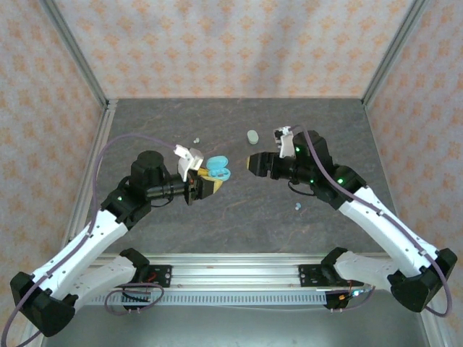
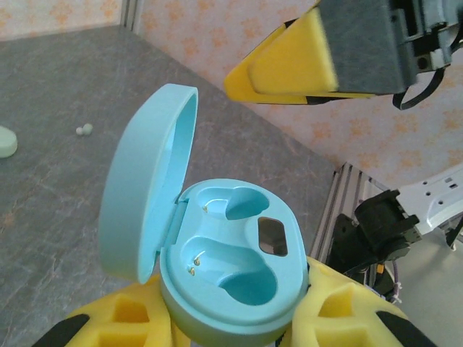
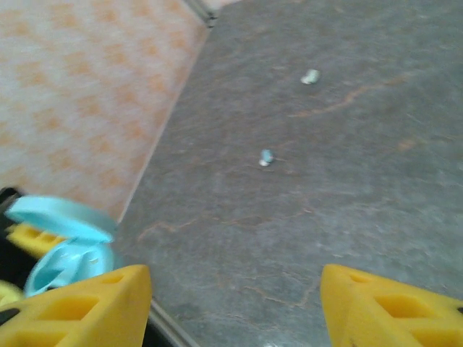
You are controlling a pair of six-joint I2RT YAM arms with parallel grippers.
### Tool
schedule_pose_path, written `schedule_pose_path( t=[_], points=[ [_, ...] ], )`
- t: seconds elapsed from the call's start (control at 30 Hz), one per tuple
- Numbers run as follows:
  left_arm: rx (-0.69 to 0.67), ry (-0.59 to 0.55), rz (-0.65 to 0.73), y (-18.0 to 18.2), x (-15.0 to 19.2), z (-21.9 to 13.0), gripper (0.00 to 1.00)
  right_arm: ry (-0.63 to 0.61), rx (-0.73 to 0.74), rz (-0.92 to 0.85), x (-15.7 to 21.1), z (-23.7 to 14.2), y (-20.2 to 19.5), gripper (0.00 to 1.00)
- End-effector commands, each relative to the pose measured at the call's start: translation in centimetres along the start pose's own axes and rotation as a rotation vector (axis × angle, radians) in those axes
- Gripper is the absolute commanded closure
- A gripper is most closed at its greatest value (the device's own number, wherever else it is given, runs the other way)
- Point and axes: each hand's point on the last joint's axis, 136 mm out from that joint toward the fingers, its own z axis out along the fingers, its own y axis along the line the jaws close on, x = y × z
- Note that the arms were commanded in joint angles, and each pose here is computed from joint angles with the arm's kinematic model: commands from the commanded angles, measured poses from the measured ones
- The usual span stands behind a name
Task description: Insert wireless bluetooth earbuds into charging case
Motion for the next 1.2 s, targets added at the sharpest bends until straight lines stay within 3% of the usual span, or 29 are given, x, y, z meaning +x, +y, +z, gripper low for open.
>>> schedule_pose_path(
  t=[0.0,0.37,0.57,0.73,0.9,1.17],
  points=[
    [-0.042,-0.003,-0.003,0.6,0.6,-0.7,0.91,0.020,0.160,0.115,0.5,1.5,-3.4,0.40],
    [-0.104,-0.002,0.031,0.1,0.9,-3.2,0.90,0.202,0.218,0.197,1.4,12.2,-5.4,0.48],
    [-0.106,-0.007,0.040,-0.7,0.5,-4.3,0.90,0.284,0.224,0.139,2.2,19.4,-5.0,0.55],
    [-0.121,-0.022,0.041,-0.9,0.1,-5.1,0.90,0.269,0.288,0.072,2.2,23.9,-4.7,0.58],
    [-0.123,-0.036,0.043,-1.2,0.0,-5.5,0.90,0.262,0.258,0.037,2.8,28.0,-3.4,0.60],
    [-0.137,-0.049,0.036,-1.1,-0.1,-5.8,0.90,0.227,0.218,-0.049,3.3,32.7,-2.3,0.70]
  ],
)
